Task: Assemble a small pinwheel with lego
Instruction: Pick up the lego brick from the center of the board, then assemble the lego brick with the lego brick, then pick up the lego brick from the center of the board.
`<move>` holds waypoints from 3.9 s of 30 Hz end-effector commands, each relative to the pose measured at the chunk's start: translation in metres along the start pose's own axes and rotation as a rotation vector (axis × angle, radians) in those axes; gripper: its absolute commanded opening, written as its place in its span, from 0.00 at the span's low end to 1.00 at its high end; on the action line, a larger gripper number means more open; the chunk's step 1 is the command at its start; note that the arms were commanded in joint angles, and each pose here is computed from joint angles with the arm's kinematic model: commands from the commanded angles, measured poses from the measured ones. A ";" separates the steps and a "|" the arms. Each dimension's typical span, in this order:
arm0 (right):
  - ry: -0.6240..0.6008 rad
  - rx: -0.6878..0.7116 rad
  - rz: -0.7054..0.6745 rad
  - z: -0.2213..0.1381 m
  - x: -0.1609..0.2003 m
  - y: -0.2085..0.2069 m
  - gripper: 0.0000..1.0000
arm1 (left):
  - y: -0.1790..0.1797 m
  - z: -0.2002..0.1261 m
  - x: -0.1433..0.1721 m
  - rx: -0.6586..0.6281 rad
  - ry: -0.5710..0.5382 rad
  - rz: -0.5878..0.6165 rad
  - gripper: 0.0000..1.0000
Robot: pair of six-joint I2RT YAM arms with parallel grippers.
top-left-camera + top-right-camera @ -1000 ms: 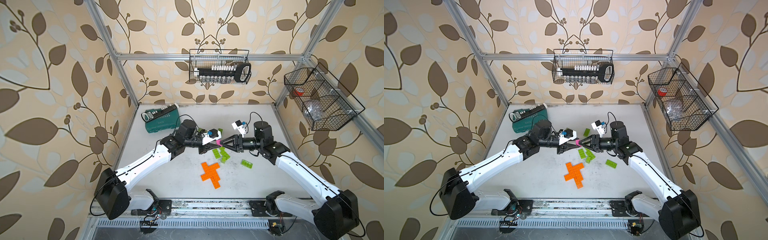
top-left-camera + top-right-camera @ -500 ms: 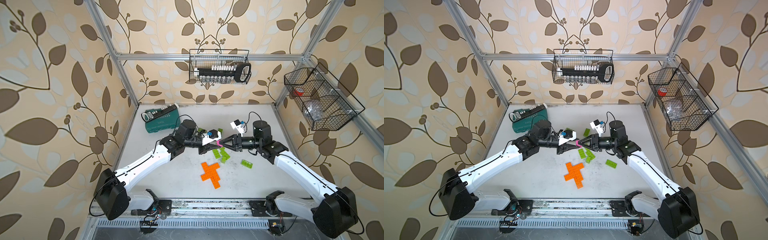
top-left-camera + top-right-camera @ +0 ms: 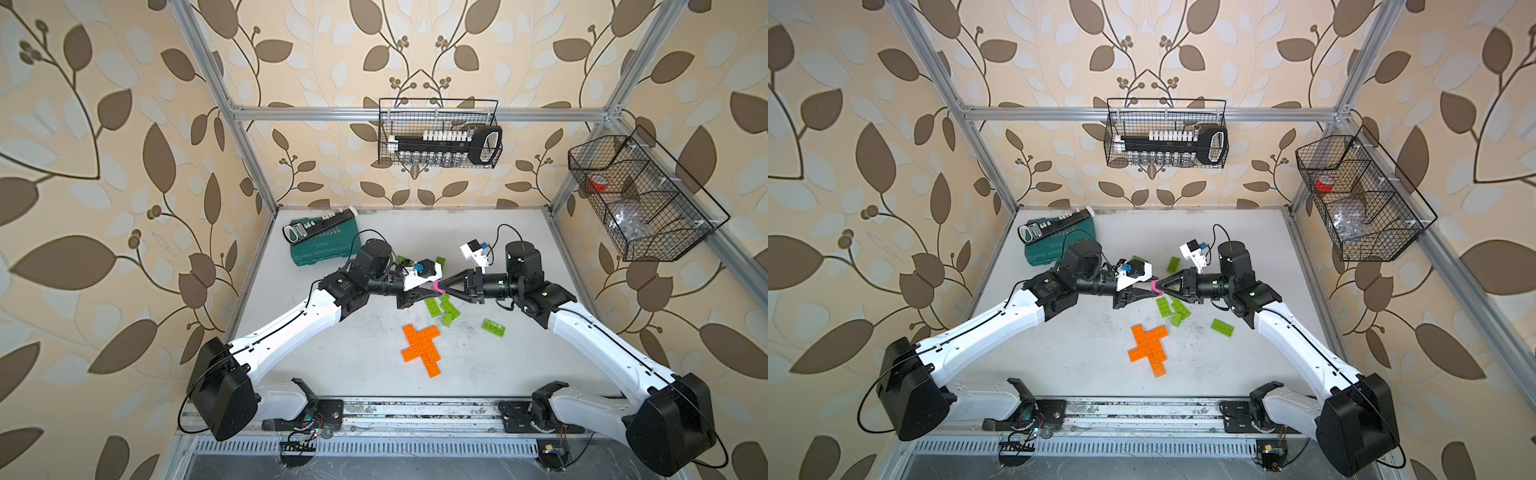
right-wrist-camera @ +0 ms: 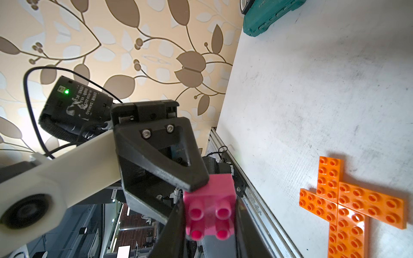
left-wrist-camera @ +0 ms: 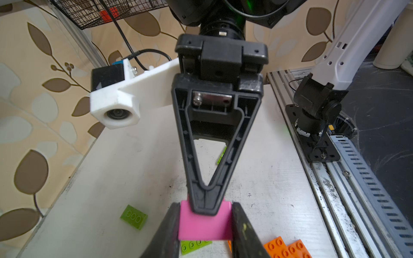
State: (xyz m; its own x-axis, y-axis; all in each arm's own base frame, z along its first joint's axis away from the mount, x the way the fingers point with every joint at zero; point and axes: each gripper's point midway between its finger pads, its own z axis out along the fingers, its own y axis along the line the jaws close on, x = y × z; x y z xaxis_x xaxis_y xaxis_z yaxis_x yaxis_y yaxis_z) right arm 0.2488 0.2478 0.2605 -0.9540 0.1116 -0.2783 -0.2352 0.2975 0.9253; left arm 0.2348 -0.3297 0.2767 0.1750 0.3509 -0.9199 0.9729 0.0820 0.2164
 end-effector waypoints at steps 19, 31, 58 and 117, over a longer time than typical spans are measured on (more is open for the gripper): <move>-0.030 0.665 -0.216 -0.034 0.019 -0.072 0.19 | 0.067 -0.055 0.050 -0.642 0.101 -0.650 0.99; 0.180 1.029 -0.320 0.007 0.095 -0.101 0.00 | -0.008 -0.116 0.172 -0.965 0.367 -1.375 0.99; 0.383 1.191 -0.293 0.081 0.096 -0.154 0.00 | -0.095 -0.071 0.197 -0.724 0.227 -1.438 0.99; 0.536 1.316 -0.170 0.073 0.157 -0.208 0.00 | -0.095 -0.097 0.209 -0.846 0.274 -1.435 0.99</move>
State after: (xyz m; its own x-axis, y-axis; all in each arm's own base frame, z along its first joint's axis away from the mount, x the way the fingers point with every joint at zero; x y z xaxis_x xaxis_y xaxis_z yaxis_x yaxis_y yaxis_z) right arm 0.1939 0.2938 0.0438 -0.9499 -0.2885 -0.1199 -0.2861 0.9575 -0.0370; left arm 0.1601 -0.1773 0.0856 -0.8537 -0.2814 -0.4382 -0.0286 0.8655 -0.5001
